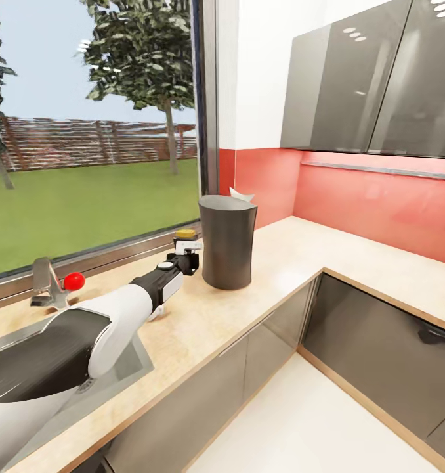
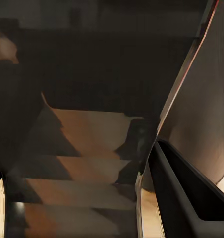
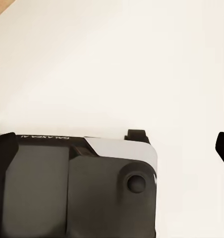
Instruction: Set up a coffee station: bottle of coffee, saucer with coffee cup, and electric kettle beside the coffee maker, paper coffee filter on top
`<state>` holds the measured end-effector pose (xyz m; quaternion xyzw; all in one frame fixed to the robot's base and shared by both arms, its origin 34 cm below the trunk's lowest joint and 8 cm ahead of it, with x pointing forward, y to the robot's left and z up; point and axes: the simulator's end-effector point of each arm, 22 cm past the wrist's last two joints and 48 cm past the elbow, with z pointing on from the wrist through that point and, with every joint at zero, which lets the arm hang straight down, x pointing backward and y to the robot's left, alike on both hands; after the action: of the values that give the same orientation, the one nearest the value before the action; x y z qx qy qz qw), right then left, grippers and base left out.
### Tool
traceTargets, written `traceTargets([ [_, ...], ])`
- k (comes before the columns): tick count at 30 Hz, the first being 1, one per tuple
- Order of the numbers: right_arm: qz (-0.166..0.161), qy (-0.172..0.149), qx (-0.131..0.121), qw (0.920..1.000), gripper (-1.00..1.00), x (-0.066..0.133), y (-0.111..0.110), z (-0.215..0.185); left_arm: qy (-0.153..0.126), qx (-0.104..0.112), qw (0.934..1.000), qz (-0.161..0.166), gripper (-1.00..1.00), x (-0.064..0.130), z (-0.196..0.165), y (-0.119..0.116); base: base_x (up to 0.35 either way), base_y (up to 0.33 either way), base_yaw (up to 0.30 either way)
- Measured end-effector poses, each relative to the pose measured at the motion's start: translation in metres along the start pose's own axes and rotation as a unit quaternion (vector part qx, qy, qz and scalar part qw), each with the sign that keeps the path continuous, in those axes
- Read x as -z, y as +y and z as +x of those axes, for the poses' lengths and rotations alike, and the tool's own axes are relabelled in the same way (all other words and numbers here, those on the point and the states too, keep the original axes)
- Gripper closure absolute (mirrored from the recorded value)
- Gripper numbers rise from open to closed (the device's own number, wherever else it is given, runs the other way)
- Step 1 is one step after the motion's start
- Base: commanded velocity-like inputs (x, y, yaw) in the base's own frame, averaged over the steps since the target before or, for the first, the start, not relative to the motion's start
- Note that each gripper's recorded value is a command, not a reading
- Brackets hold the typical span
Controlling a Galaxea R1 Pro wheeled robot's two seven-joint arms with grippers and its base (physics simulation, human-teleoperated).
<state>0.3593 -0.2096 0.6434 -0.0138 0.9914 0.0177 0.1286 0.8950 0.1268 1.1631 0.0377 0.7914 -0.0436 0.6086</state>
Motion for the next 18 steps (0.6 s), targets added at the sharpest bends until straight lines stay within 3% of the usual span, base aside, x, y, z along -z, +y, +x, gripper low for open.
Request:
traceTargets([
  [18, 0.000, 0.005, 0.000, 1.0000, -1.00, -0.007, 0.000, 0.002, 0.005, 0.001, 1.0000, 0.002, 1.00, -0.008, 0.011, 0.000, 0.000, -0.006, 0.000],
])
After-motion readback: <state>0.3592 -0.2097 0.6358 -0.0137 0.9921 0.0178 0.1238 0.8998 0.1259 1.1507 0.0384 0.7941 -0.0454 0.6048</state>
